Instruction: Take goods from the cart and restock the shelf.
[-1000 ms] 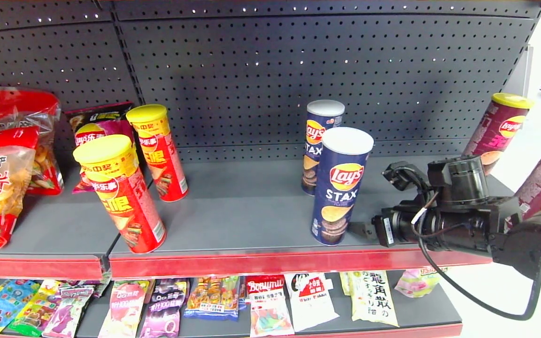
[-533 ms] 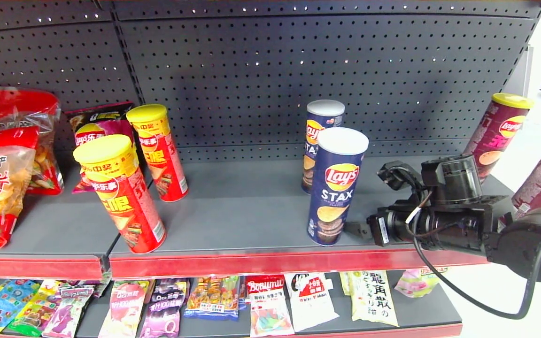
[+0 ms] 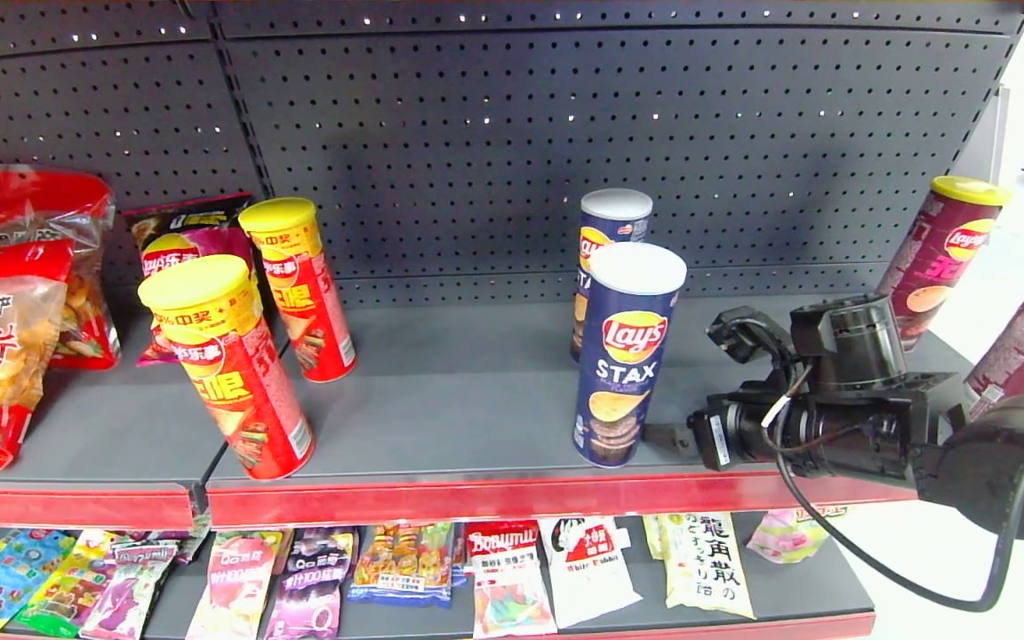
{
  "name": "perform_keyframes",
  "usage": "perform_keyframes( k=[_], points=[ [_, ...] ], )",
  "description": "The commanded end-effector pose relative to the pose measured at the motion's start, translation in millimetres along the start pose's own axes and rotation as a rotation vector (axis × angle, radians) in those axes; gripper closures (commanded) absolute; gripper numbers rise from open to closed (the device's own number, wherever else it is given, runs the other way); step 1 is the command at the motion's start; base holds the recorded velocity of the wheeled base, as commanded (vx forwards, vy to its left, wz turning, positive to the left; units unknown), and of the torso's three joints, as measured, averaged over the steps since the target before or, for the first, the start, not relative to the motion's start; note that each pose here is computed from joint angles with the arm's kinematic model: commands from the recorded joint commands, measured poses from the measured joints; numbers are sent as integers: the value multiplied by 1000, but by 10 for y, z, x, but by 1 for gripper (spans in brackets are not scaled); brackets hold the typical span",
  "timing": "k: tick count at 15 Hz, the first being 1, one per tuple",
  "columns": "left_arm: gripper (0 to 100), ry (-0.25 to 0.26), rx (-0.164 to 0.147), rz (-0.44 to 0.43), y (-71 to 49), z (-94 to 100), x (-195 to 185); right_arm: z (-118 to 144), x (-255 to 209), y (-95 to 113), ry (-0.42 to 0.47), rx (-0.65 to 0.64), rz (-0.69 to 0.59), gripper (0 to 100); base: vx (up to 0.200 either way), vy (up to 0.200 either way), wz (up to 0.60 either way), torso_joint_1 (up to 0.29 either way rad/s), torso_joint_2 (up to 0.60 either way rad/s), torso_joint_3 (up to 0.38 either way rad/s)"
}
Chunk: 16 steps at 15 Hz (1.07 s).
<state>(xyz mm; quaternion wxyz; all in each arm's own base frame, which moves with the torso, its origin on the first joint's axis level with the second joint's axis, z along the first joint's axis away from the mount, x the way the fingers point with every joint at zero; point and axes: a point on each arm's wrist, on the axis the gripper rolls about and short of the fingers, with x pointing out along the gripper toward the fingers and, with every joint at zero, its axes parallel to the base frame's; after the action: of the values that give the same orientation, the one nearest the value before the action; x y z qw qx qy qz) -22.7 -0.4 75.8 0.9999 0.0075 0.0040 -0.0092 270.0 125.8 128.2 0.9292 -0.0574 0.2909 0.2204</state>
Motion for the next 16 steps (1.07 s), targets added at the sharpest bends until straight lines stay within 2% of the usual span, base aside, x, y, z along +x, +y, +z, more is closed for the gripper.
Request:
perform_keyframes(
  k=[1, 6, 8, 9, 11, 12, 13, 15, 16],
  points=[
    [0, 3, 0, 0, 0, -1, 1, 7, -14, 16, -5, -3, 5, 0, 0, 0, 0, 0, 0, 0],
    [0, 1, 0, 0, 0, 0, 1, -1, -52, 8, -8, -2, 1, 0, 0, 0, 0, 0, 0, 0],
    [0, 1, 0, 1, 0, 0, 1, 0, -215, 1, -36, -2, -19, 0, 0, 0, 0, 0, 0, 0],
    [0, 1, 0, 0, 0, 0, 1, -12, -366, 6, -60, -1, -20, 0, 0, 0, 0, 0, 0, 0],
    [0, 1, -1, 1, 0, 0, 1, -231, -939, 12, -134, -1, -24, 0, 0, 0, 0, 0, 0, 0],
    [0, 1, -1, 1, 0, 0, 1, -231, -939, 12, -134, -1, -24, 0, 0, 0, 0, 0, 0, 0],
    [0, 1, -1, 0, 0, 0, 1, -563, -1467, 2, -228, -13, -34, 0, 0, 0, 0, 0, 0, 0],
    [0, 1, 0, 0, 0, 0, 1, -966, -1786, -61, -291, -44, -46, 0, 0, 0, 0, 0, 0, 0],
    [0, 1, 0, 0, 0, 0, 1, -1209, -1959, -72, -359, -80, -70, 0, 0, 0, 0, 0, 0, 0]
  ],
)
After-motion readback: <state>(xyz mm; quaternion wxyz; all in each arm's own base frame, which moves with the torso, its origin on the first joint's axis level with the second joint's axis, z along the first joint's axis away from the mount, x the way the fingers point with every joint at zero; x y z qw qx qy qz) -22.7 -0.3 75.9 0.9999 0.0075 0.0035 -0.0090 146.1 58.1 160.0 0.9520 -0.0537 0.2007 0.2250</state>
